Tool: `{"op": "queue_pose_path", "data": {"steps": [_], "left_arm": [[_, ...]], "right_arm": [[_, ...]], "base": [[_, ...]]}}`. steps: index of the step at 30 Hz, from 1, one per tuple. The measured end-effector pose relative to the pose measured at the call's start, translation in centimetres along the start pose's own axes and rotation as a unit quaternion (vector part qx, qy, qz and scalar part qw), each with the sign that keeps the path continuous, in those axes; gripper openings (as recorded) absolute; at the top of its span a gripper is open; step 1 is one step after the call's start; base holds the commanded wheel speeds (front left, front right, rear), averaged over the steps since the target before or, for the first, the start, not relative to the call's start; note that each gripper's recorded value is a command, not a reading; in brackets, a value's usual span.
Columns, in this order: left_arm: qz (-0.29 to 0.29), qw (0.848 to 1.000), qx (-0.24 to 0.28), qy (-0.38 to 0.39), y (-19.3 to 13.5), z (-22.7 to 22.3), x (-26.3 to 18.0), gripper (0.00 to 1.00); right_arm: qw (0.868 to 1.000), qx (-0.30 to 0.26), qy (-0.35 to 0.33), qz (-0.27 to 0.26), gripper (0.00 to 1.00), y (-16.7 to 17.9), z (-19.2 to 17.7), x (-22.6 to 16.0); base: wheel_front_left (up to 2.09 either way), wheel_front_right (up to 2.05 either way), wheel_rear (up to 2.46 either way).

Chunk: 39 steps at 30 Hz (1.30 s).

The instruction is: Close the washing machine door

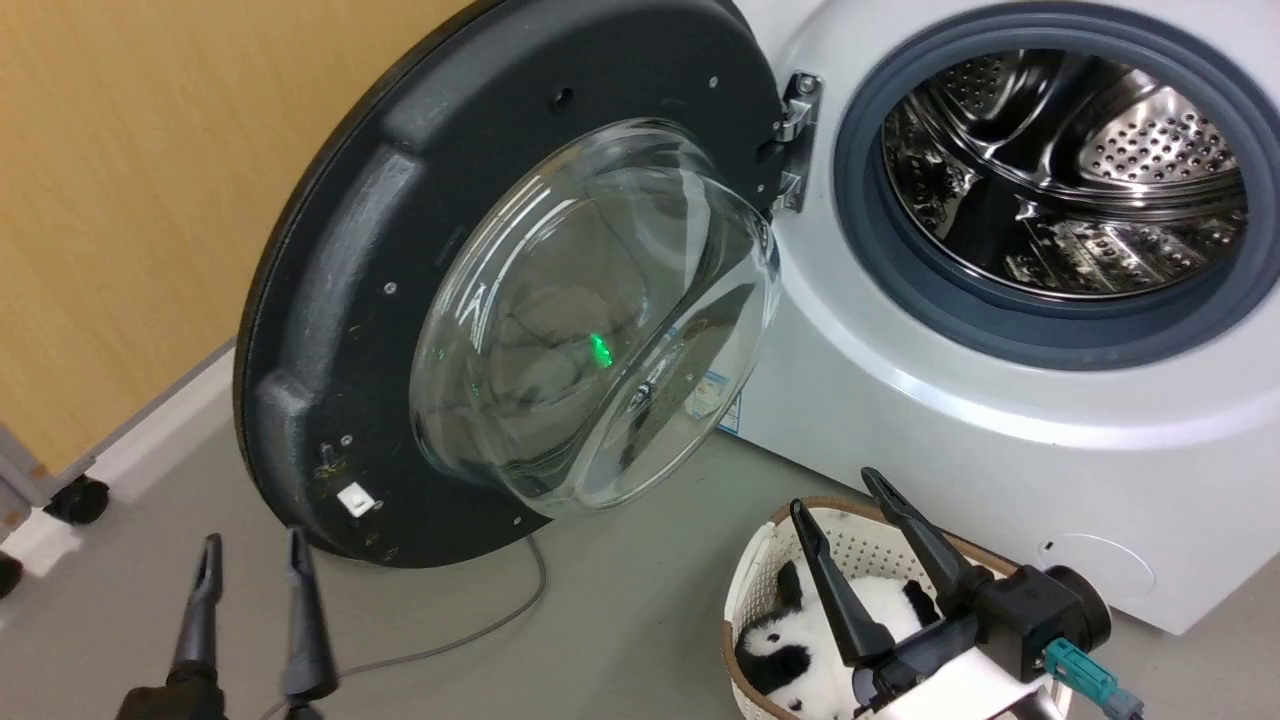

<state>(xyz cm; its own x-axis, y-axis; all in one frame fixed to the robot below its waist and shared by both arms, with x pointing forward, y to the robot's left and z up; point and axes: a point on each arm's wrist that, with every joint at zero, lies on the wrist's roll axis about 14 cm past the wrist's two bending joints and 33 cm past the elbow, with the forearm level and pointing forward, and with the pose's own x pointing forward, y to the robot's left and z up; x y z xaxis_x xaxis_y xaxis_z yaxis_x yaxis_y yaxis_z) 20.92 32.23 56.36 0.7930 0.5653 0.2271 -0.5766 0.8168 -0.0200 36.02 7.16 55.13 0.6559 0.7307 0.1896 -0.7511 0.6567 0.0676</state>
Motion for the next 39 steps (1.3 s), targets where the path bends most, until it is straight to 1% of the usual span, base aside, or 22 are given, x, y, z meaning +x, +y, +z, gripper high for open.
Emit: {"op": "queue_pose_path", "data": {"steps": [5, 9, 11, 14, 18, 23, 25, 27, 29, 32, 36, 37, 38, 39], "left_arm": [[0.013, 1.0, 0.004, -0.007, 1.1, 0.4, -0.5, 0.0], [0.024, 0.999, -0.001, -0.024, 2.6, 1.4, -0.6, 0.0], [0.022, 0.999, 0.004, -0.032, 3.5, 1.9, -0.5, 0.0], [0.022, 0.998, 0.013, -0.059, 5.1, 3.4, 0.3, 0.0], [0.006, 0.996, 0.018, -0.083, 6.8, 4.9, 2.0, 0.0], [0.026, 0.997, -0.025, -0.07, 10.0, 5.4, 5.3, 0.0], [0.043, 0.995, -0.071, -0.049, 11.0, 4.7, 7.0, 0.0], [0.048, 0.992, -0.116, -0.02, 11.1, 3.6, 8.6, 0.0], [0.053, 0.985, -0.161, 0.017, 11.1, 2.0, 10.0, 0.0], [0.058, 0.973, -0.211, 0.07, 10.9, -0.2, 11.6, 0.0], [0.066, 0.945, -0.287, 0.144, 10.3, -3.6, 12.5, 0.0], [0.066, 0.935, -0.309, 0.159, 10.0, -4.2, 12.7, 0.0], [0.069, 0.923, -0.338, 0.172, 9.8, -4.8, 12.8, 0.0], [0.065, 0.896, -0.394, 0.195, 9.0, -5.7, 13.1, 0.0]], "right_arm": [[1.0, 0.005, -0.006, 0.012, 1.0, 0.7, 0.1, 0.4], [1.0, 0.008, -0.011, 0.021, 1.0, 1.2, 0.1, 0.7], [1.0, 0.009, -0.013, 0.023, 1.0, 1.4, 0.2, 0.7], [1.0, 0.011, -0.009, 0.024, 1.0, 1.6, -0.1, 0.3], [1.0, 0.011, -0.008, 0.016, 1.0, 1.1, -0.5, -0.1], [1.0, 0.014, -0.011, 0.009, 1.0, 0.5, -0.7, -0.1], [1.0, 0.017, -0.01, 0.005, 1.0, 0.2, -1.0, -0.1], [1.0, 0.02, -0.005, 0.001, 1.0, -0.2, -1.5, -0.3], [1.0, 0.023, 0.0, -0.006, 1.0, -0.7, -1.9, -0.5], [1.0, 0.025, 0.001, -0.016, 1.0, -1.5, -2.1, -0.6], [0.999, 0.024, 0.003, -0.027, 1.0, -2.4, -2.4, -0.8], [0.999, 0.023, 0.003, -0.029, 1.0, -2.6, -2.4, -0.8], [0.999, 0.022, 0.003, -0.031, 1.0, -2.8, -2.4, -0.8], [0.999, 0.021, 0.004, -0.034, 1.0, -3.0, -2.5, -1.0]], "base": [[0.0, 0.0, 0.0], [0.0, 0.0, 0.0], [0.0, 0.0, 0.0], [0.0, 0.0, 0.0], [0.0, 0.0, 0.0], [0.0, 0.0, 0.0], [0.0, 0.0, 0.0], [0.0, 0.0, 0.0], [0.0, 0.0, 0.0], [0.0, 0.0, 0.0], [0.0, 0.0, 0.0], [0.0, 0.0, 0.0], [0.0, 0.0, 0.0], [0.0, 0.0, 0.0]]}}
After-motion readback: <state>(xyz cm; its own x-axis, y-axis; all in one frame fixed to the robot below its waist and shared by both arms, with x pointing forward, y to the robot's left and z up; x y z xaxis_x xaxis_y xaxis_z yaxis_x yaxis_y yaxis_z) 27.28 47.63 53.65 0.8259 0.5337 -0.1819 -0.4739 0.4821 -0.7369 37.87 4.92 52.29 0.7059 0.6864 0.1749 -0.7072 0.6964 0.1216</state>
